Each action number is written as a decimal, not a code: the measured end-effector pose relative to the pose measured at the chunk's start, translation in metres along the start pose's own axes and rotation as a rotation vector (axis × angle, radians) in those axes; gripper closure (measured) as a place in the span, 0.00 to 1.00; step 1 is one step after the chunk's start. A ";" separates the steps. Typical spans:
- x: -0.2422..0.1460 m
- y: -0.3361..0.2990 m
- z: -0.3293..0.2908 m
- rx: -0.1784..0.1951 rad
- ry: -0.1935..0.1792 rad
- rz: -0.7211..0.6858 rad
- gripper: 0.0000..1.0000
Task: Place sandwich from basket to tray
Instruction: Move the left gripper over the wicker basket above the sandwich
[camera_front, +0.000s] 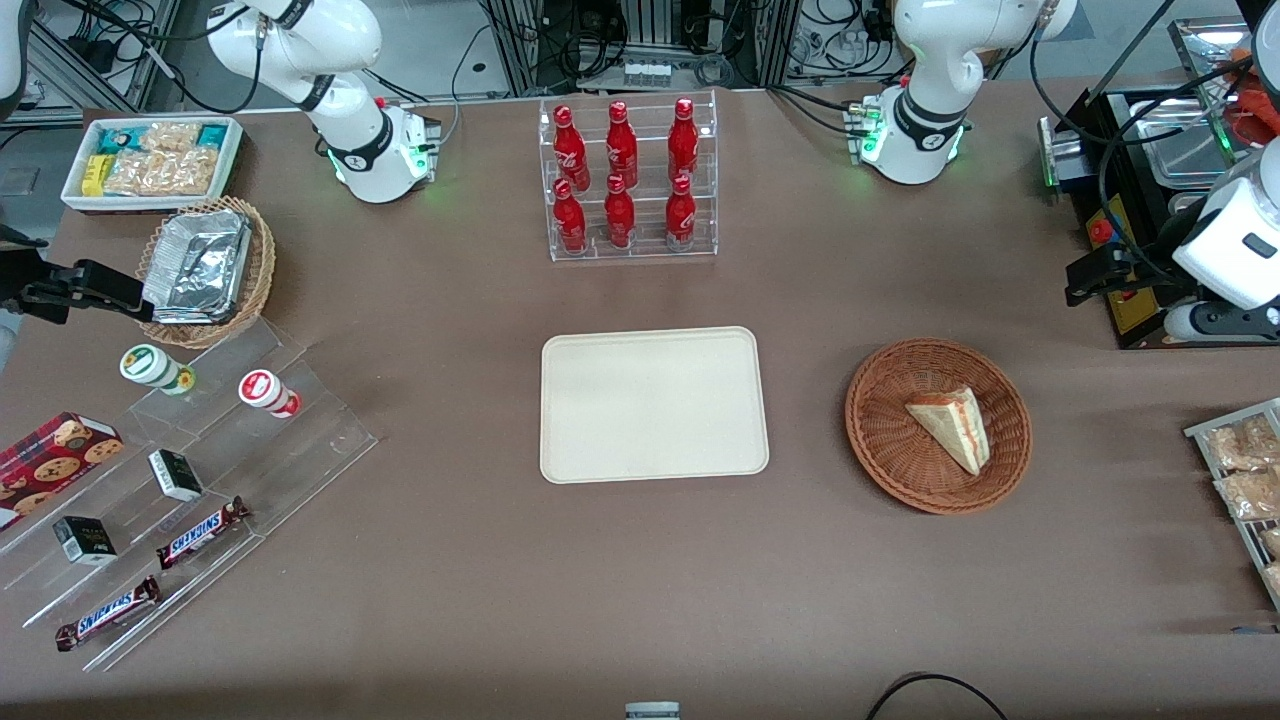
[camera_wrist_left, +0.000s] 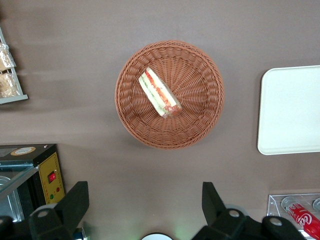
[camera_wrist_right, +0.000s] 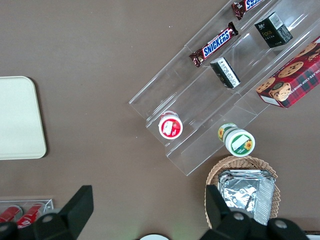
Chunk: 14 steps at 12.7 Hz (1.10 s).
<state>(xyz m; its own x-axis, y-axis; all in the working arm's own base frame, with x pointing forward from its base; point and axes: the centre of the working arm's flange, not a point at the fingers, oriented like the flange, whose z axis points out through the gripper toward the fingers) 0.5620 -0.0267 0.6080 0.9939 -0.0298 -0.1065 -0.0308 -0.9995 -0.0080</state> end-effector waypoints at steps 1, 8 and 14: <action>0.001 0.000 0.002 0.000 -0.004 0.000 0.00; 0.023 0.011 0.066 0.000 -0.027 0.020 0.00; 0.030 0.015 0.184 -0.002 0.002 0.027 0.00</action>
<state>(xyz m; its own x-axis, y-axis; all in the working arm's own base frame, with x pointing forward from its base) 0.5719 -0.0405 0.4221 0.9929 -0.0570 -0.1044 -0.0576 -0.9983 -0.0027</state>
